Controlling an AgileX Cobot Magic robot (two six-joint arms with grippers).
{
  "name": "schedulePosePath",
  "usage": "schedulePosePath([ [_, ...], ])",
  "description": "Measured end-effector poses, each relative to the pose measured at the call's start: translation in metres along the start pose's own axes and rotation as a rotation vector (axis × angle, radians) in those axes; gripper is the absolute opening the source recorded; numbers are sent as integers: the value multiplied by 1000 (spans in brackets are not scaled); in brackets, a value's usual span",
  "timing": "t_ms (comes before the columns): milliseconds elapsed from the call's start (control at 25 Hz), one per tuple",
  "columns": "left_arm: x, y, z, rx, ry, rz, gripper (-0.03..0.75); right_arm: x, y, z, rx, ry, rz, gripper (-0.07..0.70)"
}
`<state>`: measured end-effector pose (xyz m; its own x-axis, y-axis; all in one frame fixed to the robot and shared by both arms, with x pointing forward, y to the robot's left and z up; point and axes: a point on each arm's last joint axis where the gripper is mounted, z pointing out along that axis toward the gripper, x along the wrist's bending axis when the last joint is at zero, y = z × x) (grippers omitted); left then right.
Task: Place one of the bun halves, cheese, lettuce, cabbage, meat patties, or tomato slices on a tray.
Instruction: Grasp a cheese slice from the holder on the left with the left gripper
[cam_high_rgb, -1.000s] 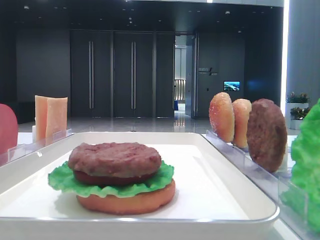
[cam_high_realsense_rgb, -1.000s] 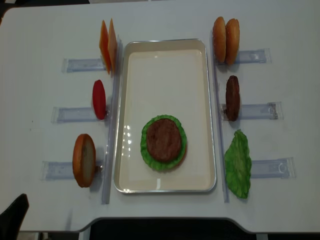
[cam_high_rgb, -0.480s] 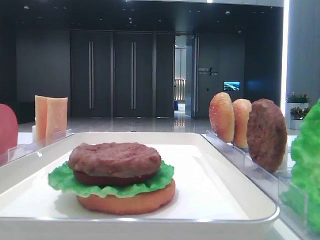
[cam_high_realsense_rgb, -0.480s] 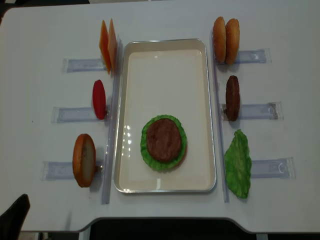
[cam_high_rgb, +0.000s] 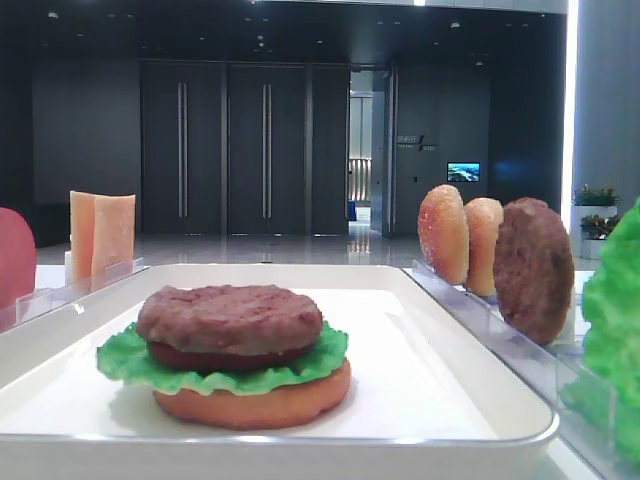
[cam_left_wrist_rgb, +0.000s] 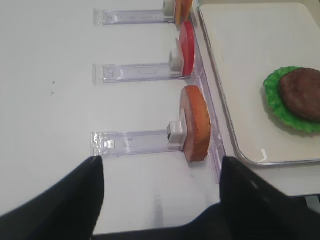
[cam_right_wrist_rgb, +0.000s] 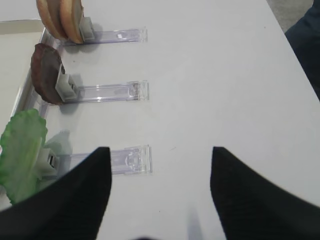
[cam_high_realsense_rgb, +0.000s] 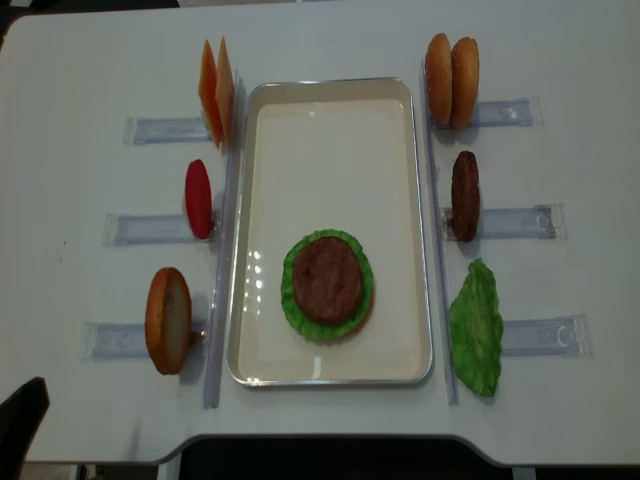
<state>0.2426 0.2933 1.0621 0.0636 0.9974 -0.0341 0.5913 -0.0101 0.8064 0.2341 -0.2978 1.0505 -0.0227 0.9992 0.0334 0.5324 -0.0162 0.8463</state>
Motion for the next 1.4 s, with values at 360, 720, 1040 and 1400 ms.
schedulePosePath([
  [360, 4, 54, 21, 195, 10, -59, 554, 0, 0, 0, 0, 0, 0, 416],
  [720, 10, 116, 65, 402, 9, -80, 547, 0, 0, 0, 0, 0, 0, 416],
  [1040, 15, 182, 105, 445, 13, -100, 545, 0, 0, 0, 0, 0, 0, 416],
  [1400, 23, 247, 165, 449, 33, -139, 545, 0, 0, 0, 0, 0, 0, 416],
])
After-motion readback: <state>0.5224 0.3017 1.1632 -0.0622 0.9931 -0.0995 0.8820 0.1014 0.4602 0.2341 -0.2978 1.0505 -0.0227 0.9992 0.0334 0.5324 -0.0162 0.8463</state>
